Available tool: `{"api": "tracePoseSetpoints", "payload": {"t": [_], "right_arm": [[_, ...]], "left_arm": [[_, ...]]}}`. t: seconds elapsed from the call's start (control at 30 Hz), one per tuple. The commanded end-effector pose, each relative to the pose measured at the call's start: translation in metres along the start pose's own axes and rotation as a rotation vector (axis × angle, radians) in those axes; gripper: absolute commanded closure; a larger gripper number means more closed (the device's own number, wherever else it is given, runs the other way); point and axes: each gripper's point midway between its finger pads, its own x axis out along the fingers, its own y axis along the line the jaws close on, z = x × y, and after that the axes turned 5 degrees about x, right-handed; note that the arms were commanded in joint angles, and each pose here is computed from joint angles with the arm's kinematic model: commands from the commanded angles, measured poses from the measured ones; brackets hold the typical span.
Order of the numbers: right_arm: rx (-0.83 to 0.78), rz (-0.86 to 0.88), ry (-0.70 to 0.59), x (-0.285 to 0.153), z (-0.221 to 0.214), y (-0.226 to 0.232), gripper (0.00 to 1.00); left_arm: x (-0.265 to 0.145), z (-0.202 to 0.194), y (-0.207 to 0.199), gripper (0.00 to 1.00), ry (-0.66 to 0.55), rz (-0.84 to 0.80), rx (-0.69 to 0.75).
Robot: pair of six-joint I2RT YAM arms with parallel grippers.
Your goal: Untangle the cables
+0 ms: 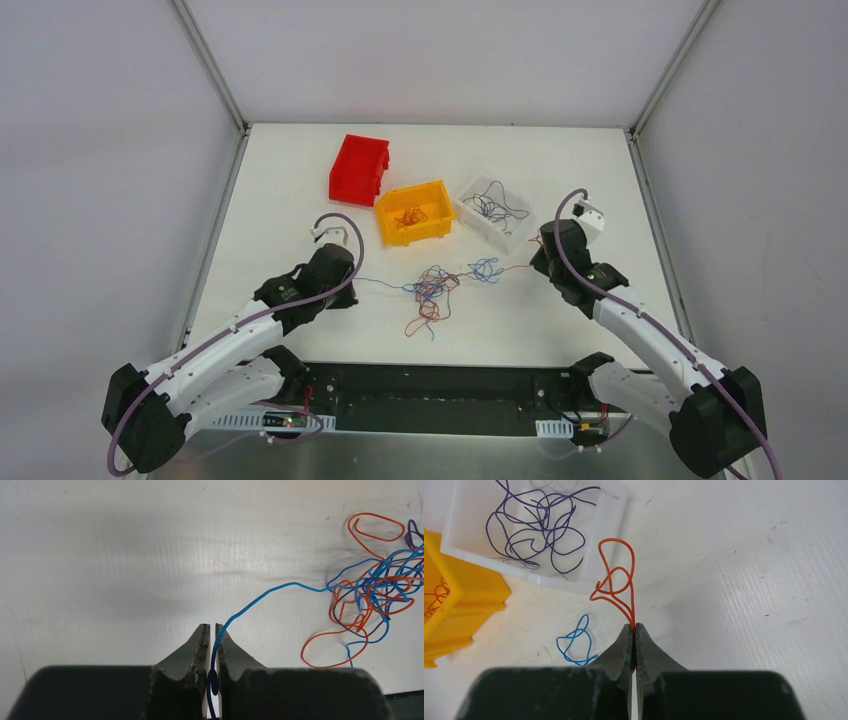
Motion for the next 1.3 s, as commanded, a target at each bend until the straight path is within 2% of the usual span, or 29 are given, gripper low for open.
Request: {"api": "tracePoseSetpoints", "payload": {"t": [0.0, 0.17, 0.27, 0.37, 0.43, 0.53, 0.63, 0.9, 1.03, 1.17, 1.27], "right_arm": [[-0.018, 0.031, -0.009, -0.01, 0.008, 0.001, 1.0], [-0.035, 0.167, 0.083, -0.019, -0.004, 0.026, 1.0], [-0.034, 0.203, 0.072, -0.024, 0.0, 0.031, 1.0], [-0.049, 0.256, 0.081, -0.032, 0.003, 0.041, 1.0], [-0.062, 0.301, 0.095, -0.04, 0.005, 0.05, 1.0], [-0.071, 0.368, 0.119, -0.051, 0.007, 0.062, 1.0], [-0.086, 0.456, 0.136, -0.066, 0.01, 0.077, 1.0], [-0.105, 0.619, 0.141, -0.105, 0.026, 0.103, 1.0], [-0.102, 0.556, 0.12, -0.102, 0.032, 0.095, 1.0], [-0.099, 0.418, 0.08, -0.088, 0.037, 0.072, 1.0], [-0.096, 0.407, 0.072, -0.09, 0.037, 0.066, 1.0]], "left_arm": [[-0.011, 0.015, 0.013, 0.91, -0.058, 0.07, -0.032], [-0.017, 0.022, 0.002, 0.9, -0.056, 0.016, -0.01], [-0.017, 0.026, 0.003, 0.89, -0.06, 0.022, 0.02], [-0.018, 0.027, -0.003, 0.84, -0.049, -0.003, 0.035], [-0.018, 0.029, -0.011, 0.75, -0.033, -0.033, 0.051], [-0.017, 0.031, -0.023, 0.52, -0.007, -0.082, 0.092], [-0.017, 0.036, -0.036, 0.35, -0.016, -0.147, 0.105], [-0.028, 0.052, -0.066, 0.11, -0.09, -0.309, 0.112], [-0.032, 0.057, -0.085, 0.03, -0.105, -0.399, 0.133], [-0.025, 0.056, -0.104, 0.02, -0.091, -0.434, 0.183], [-0.017, 0.053, -0.114, 0.02, -0.072, -0.426, 0.221]]}}
